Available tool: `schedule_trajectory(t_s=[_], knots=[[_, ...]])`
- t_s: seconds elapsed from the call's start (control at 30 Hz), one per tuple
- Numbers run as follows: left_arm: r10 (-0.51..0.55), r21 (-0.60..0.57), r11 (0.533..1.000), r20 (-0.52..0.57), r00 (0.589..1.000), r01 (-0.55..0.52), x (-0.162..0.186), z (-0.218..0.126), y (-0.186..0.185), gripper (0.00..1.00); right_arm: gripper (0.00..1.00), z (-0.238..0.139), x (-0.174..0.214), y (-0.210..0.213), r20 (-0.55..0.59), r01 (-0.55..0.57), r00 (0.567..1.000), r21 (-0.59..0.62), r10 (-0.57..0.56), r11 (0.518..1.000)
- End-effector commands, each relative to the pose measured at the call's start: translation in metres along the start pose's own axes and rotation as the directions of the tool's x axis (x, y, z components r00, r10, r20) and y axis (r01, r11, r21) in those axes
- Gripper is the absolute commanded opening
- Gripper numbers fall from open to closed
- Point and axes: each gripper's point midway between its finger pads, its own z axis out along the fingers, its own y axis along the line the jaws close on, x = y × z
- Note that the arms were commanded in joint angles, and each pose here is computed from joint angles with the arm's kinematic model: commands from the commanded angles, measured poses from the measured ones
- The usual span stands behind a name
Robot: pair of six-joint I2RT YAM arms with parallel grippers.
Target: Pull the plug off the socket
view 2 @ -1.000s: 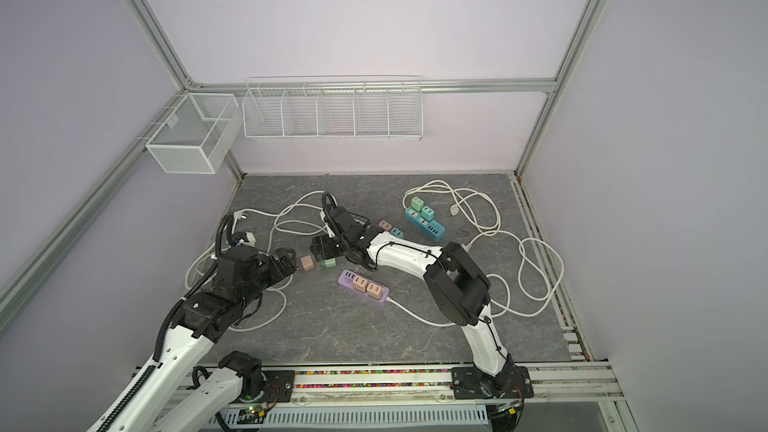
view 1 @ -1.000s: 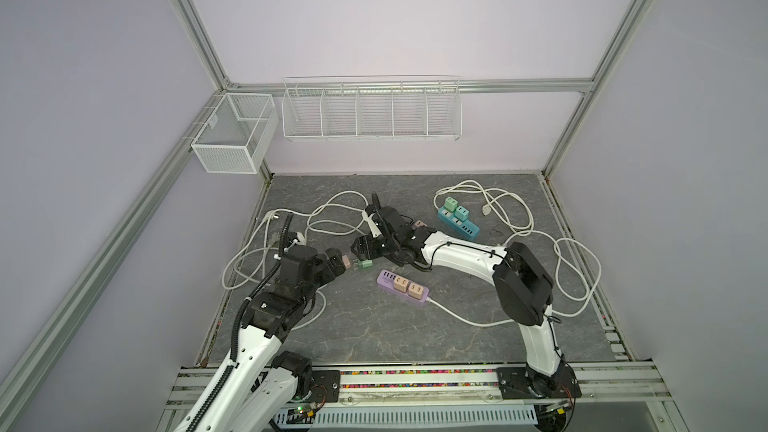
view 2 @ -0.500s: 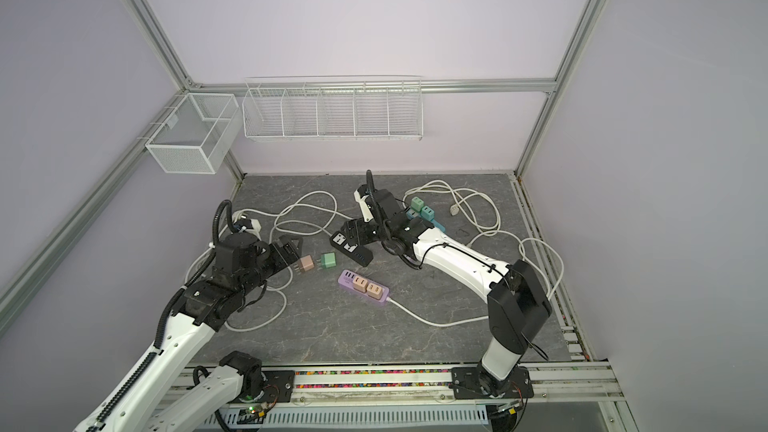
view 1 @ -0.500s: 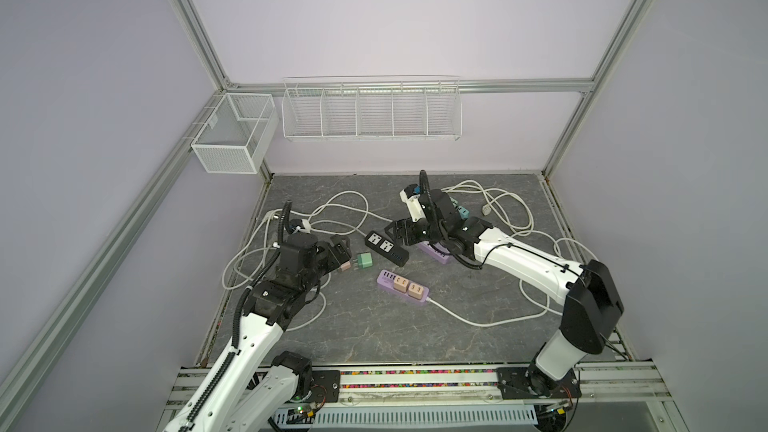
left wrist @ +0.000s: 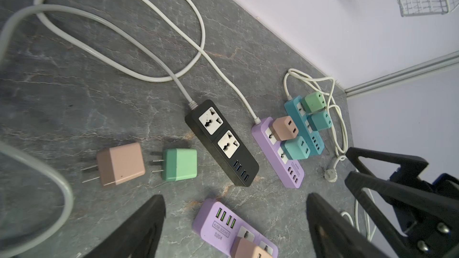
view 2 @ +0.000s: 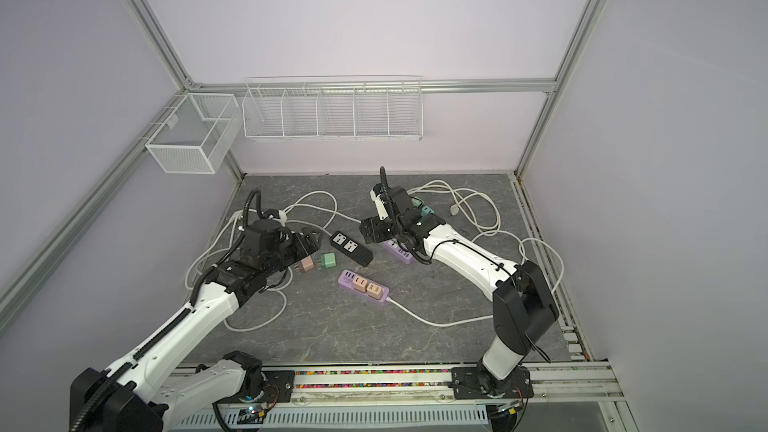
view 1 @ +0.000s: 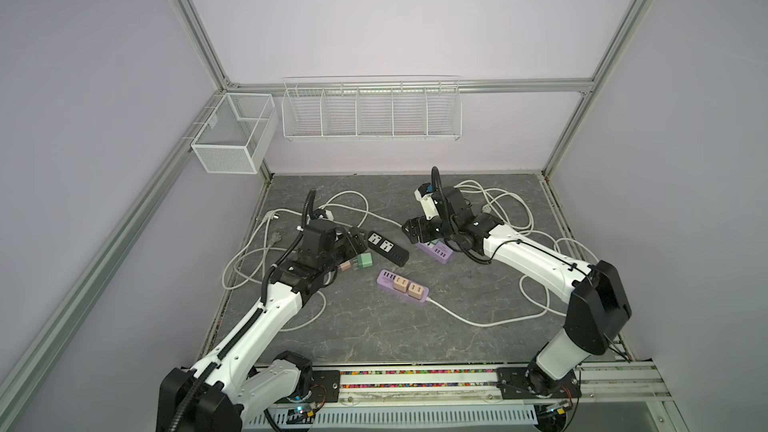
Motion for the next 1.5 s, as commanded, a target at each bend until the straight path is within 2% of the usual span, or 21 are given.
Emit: schedule_trajectory(t_s=[0.0, 0.13, 0.3, 0.43, 0.5, 0.57, 0.7, 0.83, 0.9, 1.0, 1.47], knots=[[0.017, 0.089, 0.996, 0.037, 0.999, -0.021, -0.019, 0.007, -0.035, 0.88, 0.86, -0.019, -0.005, -0.037, 0.012, -0.016, 1.0, 0.09, 0.015, 0.996], [0.052, 0.104, 0.993, 0.019, 0.998, -0.054, -0.02, 0.021, -0.05, 0.88, 0.87, -0.028, -0.003, -0.078, 0.016, -0.046, 0.999, 0.182, 0.044, 0.982], [0.072, 0.135, 0.988, 0.002, 0.997, -0.072, -0.02, 0.037, -0.067, 0.88, 0.89, -0.033, 0.018, -0.146, -0.037, -0.112, 0.991, 0.331, 0.131, 0.937], [0.086, 0.151, 0.985, -0.023, 0.996, -0.081, -0.02, 0.052, -0.075, 0.87, 0.89, -0.024, 0.035, -0.184, -0.065, -0.141, 0.983, 0.346, 0.174, 0.928], [0.093, 0.158, 0.984, -0.027, 0.995, -0.087, -0.021, 0.057, -0.078, 0.87, 0.9, -0.014, 0.04, -0.197, -0.074, -0.161, 0.978, 0.313, 0.194, 0.936], [0.103, 0.156, 0.983, -0.026, 0.994, -0.098, -0.023, 0.062, -0.08, 0.87, 0.89, -0.002, 0.042, -0.203, -0.096, -0.146, 0.98, 0.263, 0.176, 0.954], [0.114, 0.153, 0.982, -0.04, 0.993, -0.107, -0.023, 0.069, -0.082, 0.87, 0.88, 0.016, 0.05, -0.221, -0.177, -0.059, 0.978, 0.29, 0.114, 0.955], [0.119, 0.138, 0.984, -0.039, 0.992, -0.113, -0.023, 0.073, -0.08, 0.87, 0.86, 0.025, 0.06, -0.238, -0.192, -0.076, 0.973, 0.264, 0.129, 0.962], [0.12, 0.13, 0.985, -0.037, 0.992, -0.114, -0.024, 0.074, -0.078, 0.87, 0.86, 0.031, 0.065, -0.241, -0.223, -0.045, 0.969, 0.263, 0.107, 0.964], [0.119, 0.123, 0.986, -0.039, 0.992, -0.113, -0.025, 0.077, -0.078, 0.87, 0.84, 0.039, 0.07, -0.245, -0.277, -0.002, 0.958, 0.247, 0.073, 0.969], [0.12, 0.101, 0.988, -0.037, 0.992, -0.116, -0.027, 0.083, -0.075, 0.87, 0.73, 0.058, 0.081, -0.242, -0.373, 0.069, 0.928, 0.202, 0.012, 0.977]])
